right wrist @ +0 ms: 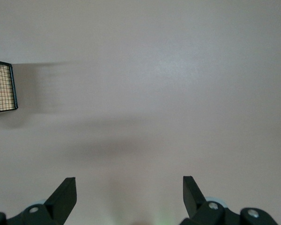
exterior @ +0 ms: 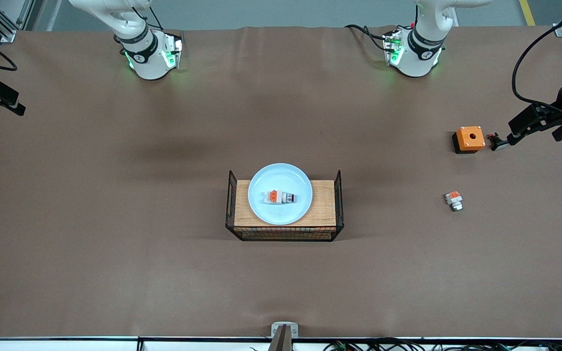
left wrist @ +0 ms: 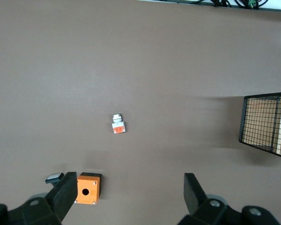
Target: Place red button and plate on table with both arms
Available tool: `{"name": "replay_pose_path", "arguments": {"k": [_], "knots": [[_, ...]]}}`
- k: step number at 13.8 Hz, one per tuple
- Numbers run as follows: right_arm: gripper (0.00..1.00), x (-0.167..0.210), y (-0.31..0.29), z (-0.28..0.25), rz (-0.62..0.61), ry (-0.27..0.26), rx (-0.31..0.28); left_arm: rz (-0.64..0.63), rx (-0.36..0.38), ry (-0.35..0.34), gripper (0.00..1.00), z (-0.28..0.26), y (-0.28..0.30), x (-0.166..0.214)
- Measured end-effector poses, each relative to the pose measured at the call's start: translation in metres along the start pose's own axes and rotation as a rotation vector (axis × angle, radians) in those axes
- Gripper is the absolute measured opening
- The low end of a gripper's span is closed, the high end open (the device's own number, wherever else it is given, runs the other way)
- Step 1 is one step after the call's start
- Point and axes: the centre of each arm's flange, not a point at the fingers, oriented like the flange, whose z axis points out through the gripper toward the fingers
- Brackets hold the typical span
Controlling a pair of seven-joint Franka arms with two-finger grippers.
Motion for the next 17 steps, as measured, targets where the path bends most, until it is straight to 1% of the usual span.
{"name": "replay_pose_path", "arguments": {"k": [5, 8, 10, 13, 16, 17], "knots": [[1.00, 0.000, -0.010, 0.000, -0.029, 0.000, -0.035, 0.000, 0.000, 0.000, 1.00, 0.000, 0.000, 0.000], [1.00, 0.001, -0.006, 0.000, -0.022, 0.000, -0.036, 0.001, 0.000, -0.002, 1.00, 0.000, 0.000, 0.000], [1.00, 0.005, -0.002, 0.007, -0.015, -0.013, -0.041, 0.009, -0.002, -0.010, 1.00, 0.001, 0.010, -0.003], [1.00, 0.034, 0.003, 0.054, -0.007, -0.076, -0.050, -0.057, -0.013, -0.020, 1.00, 0.001, 0.064, -0.013], [1.00, 0.059, 0.020, 0.098, 0.019, -0.131, -0.056, -0.191, -0.018, -0.051, 1.00, 0.013, 0.139, -0.033], [1.00, 0.064, 0.022, 0.106, 0.022, -0.140, -0.057, -0.233, -0.017, -0.065, 1.00, 0.019, 0.160, -0.039]]}}
